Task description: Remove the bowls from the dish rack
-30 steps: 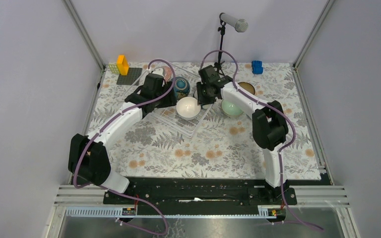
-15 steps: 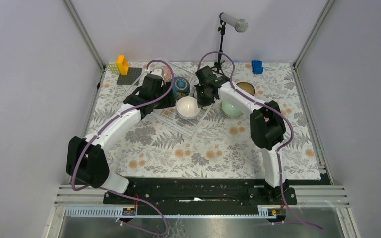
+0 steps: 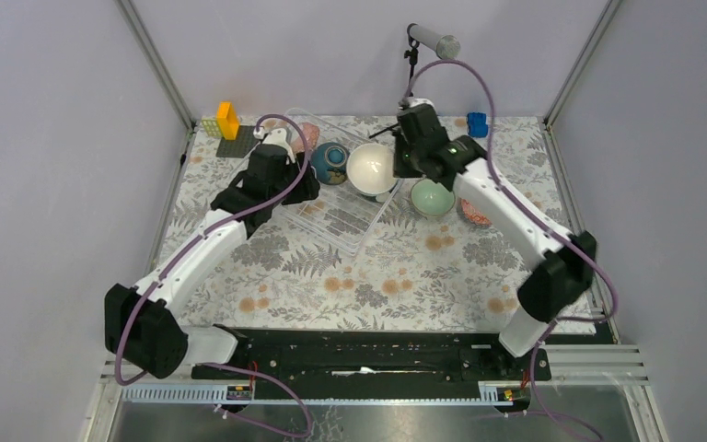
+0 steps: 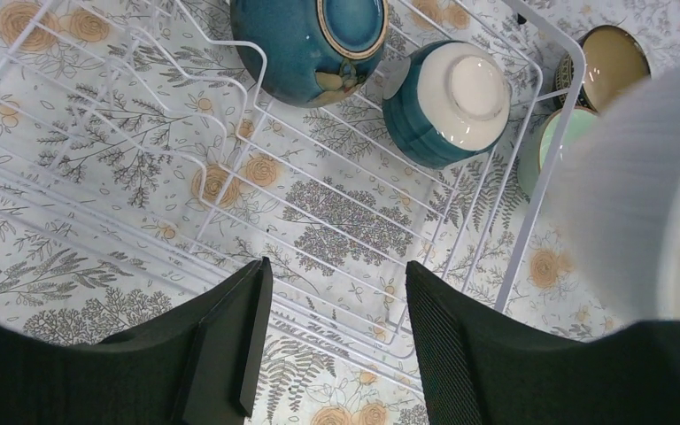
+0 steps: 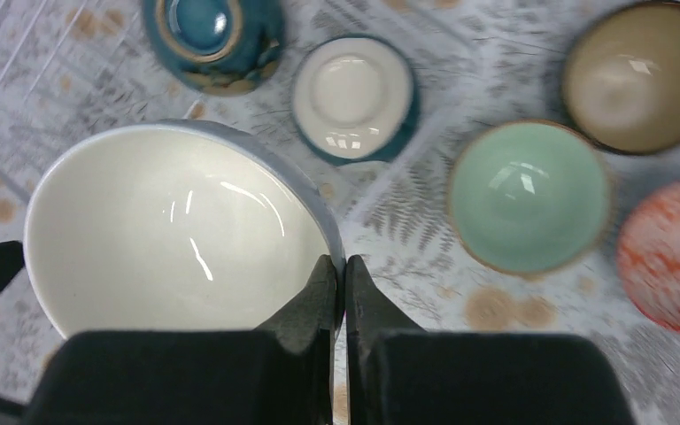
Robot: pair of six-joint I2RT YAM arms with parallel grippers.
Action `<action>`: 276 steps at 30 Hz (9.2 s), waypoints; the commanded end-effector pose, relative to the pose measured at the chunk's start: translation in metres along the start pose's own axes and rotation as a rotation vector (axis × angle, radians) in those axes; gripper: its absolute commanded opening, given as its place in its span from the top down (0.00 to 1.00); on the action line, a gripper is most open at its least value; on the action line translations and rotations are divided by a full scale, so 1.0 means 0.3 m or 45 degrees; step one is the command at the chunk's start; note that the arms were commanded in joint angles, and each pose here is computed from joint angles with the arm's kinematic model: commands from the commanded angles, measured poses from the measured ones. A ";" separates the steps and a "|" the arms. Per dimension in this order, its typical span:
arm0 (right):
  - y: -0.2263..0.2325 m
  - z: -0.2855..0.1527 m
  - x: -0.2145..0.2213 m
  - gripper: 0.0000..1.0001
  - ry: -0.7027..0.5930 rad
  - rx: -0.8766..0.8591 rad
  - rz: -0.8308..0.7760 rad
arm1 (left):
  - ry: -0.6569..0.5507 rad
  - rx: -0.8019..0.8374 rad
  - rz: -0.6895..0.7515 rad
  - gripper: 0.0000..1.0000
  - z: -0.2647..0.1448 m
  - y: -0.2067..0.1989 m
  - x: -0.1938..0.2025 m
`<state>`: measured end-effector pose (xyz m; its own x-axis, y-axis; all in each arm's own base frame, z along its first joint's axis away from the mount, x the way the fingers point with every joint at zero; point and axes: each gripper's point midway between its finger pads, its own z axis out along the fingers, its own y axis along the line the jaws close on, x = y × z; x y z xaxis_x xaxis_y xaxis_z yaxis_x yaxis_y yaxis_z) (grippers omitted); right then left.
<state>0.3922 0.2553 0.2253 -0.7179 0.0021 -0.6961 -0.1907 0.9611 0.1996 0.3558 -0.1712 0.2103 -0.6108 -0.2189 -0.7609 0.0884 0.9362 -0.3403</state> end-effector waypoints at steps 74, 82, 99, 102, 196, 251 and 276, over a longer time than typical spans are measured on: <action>-0.888 0.224 -0.030 0.57 -0.016 0.746 0.875 | -0.114 0.104 -0.080 0.37 -0.049 -0.034 -0.019; -0.794 0.075 -0.068 0.40 -0.064 0.622 0.719 | -0.094 0.101 -0.079 0.37 -0.022 -0.040 -0.011; -0.214 0.048 -0.071 0.28 -0.088 0.049 0.139 | -0.188 -0.013 -0.054 0.34 0.013 0.000 -0.064; -0.078 0.079 -0.071 0.27 -0.081 -0.106 0.074 | -0.215 -0.063 -0.053 0.34 0.039 0.021 -0.106; 0.143 0.143 -0.114 0.00 -0.371 -0.257 -0.023 | -0.267 -0.604 0.382 0.54 0.377 0.325 -0.541; 0.319 0.222 0.074 0.27 -0.065 -0.719 0.510 | -0.106 0.874 -0.558 0.57 0.055 -0.049 -0.236; 0.071 0.128 0.056 1.00 -0.122 -0.338 0.580 | -0.069 0.851 -0.452 0.17 -0.015 -0.105 -0.142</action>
<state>0.4033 0.3340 0.1707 -0.7720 0.4189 -0.4780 -0.0937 0.6688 0.7375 0.3856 -0.1883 0.2318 -0.7304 -0.5404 -0.4178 0.2587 0.3473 -0.9014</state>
